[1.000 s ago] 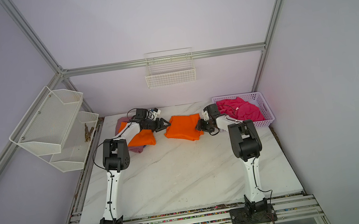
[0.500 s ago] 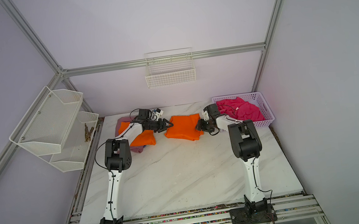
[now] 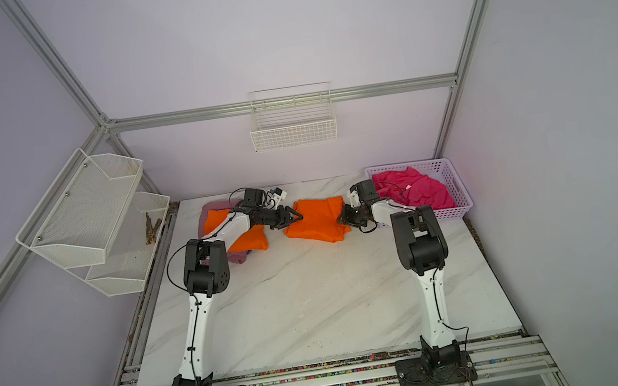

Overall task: Fold and stack t-shirts
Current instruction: Adjust the T-shirt at the center of the board.

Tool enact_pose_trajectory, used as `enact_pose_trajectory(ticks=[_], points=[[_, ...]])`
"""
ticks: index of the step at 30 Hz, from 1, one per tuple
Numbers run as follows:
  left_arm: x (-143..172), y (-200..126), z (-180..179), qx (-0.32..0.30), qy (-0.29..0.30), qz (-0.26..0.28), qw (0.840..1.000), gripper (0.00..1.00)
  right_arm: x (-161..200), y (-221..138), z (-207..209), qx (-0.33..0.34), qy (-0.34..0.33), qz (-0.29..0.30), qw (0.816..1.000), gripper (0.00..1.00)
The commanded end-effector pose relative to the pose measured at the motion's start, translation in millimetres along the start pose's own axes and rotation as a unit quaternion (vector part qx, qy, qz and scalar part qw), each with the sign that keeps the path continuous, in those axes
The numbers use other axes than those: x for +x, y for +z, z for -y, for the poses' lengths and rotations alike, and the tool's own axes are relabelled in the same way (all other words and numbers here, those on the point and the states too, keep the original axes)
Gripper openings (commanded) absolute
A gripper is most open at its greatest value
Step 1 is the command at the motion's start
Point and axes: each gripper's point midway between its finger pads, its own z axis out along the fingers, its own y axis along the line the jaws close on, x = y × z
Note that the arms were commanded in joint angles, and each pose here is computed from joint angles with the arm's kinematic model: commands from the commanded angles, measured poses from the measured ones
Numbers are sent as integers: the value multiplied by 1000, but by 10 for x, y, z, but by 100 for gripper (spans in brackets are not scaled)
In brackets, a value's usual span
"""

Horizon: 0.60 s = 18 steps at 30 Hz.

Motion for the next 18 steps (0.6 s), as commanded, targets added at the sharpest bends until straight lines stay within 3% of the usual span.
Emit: enact_pose_trajectory(ticks=[1,8,14,18], points=[[113,61,12,5,-5,-13,1000,46,245,223,90,-2,21,-36,999,24],[151,38,3,-4,-7,-14,1000,18,302,281,4,-23,19,-43,999,0],[142,-32,26,-18,-5,-6,1000,0,281,229,-76,-34,14,-39,999,0],[99,-98,85,-25,-1,1,1000,0,264,162,-151,-43,10,-34,998,0]])
